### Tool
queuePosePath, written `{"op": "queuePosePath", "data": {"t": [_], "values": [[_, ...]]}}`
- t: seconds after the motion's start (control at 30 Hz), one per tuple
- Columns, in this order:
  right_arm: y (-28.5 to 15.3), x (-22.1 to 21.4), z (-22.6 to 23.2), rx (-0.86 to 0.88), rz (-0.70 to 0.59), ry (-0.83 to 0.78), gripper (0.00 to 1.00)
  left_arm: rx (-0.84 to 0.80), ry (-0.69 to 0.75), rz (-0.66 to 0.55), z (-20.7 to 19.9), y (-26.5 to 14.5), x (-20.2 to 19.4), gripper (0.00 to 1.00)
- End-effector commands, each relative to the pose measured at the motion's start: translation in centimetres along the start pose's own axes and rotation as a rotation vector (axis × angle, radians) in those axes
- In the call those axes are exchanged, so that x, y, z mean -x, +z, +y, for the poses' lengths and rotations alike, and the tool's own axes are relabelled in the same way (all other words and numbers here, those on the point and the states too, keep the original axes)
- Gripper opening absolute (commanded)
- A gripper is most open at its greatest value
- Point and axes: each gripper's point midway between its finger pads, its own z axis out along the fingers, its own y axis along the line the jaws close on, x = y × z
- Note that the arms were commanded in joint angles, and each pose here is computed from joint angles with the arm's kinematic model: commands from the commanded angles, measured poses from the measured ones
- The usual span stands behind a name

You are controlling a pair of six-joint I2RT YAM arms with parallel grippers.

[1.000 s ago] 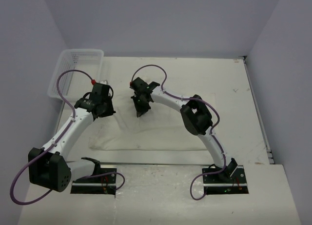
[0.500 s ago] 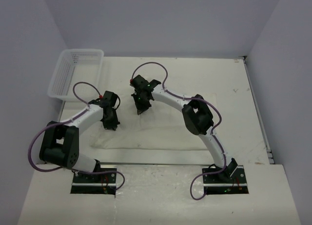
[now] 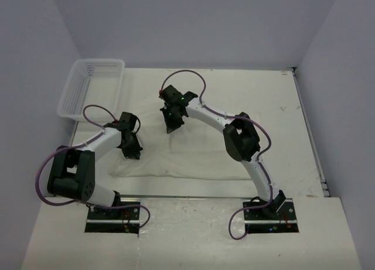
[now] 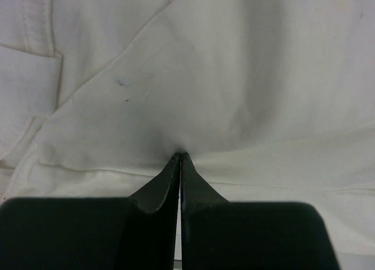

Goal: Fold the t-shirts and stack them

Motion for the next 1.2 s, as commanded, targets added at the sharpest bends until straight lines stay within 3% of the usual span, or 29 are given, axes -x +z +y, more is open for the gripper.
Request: {"op": "queuePosePath", "data": {"t": [0.0,0.8,0.93,1.17], "values": [[-4.2,3.5,0.1,-0.006,-0.126,-0.020,0.04,0.053,-0.031,0.022,1.6,1.7,-1.0,0.00],[-0.8,0.3,-3.4,-0.068,-0.061,0.027,0.04,-0.010,-0.004,-0.055,0.1,-0.4,1.5,0.00],[-0.5,1.5,-3.2,-0.049,-0.089,0.008,0.17,-0.048,0.024,-0.088,-0.6,-1.5,2.3,0.00],[-3.3,2.0,-3.2,-0.072,-0.134,0.007,0.27,-0.169,0.036,-0.283,-2.8,-7.1,5.9,0.00]]}}
